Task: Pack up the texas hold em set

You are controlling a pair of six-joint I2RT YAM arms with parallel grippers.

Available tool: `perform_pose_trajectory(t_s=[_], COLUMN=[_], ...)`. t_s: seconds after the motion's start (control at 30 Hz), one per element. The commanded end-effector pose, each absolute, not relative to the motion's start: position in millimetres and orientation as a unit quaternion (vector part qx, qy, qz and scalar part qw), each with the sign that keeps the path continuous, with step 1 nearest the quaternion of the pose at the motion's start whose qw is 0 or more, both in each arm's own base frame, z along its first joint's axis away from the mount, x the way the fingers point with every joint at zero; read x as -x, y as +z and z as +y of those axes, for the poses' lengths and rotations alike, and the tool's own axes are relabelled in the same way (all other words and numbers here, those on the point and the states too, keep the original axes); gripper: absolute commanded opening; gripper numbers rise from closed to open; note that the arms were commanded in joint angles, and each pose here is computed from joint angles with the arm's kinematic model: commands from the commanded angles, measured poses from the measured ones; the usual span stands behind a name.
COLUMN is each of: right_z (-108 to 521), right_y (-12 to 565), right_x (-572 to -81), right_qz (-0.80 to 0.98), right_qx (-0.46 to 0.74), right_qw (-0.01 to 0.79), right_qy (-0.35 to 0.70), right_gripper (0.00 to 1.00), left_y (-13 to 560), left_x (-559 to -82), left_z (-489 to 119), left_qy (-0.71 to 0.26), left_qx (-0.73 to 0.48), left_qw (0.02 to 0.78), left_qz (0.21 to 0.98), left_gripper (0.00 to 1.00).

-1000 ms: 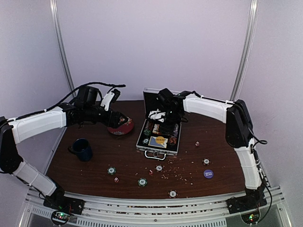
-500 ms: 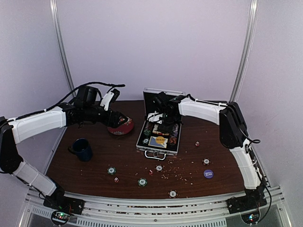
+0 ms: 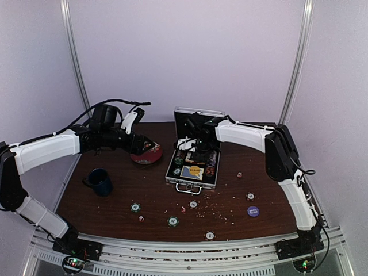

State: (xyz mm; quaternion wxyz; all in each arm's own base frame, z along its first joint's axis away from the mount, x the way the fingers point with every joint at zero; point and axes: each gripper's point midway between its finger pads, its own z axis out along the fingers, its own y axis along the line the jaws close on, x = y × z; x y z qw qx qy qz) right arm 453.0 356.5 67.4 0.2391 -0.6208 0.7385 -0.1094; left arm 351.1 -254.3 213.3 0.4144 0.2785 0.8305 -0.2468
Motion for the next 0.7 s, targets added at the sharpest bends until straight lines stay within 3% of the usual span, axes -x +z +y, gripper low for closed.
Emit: perform_pose_trajectory(t_s=[0.0,0.37,0.67], right_z=[362,366,360], right_y=[71,98,141], right_x=[-463,-448,-387], right_qz=[0.734,0.733,0.739], right_qx=[0.616,0.613,0.622], right_qw=[0.257,0.272,0.257], right_qy=[-0.126,-0.114,-0.028], right_gripper=[0.67,0.72,0.73], left_y=[240,242,239], left_x=[-354,-354,-357], left_z=[-255,-254,-252], left_qy=[-0.259,-0.259,-0.251], left_qx=[-0.275,-0.275,-0.270], left_qw=[0.443,0.445,0.445], left_qz=[0.813,0.812,0.816], left_gripper=[0.83,0.83,0.83])
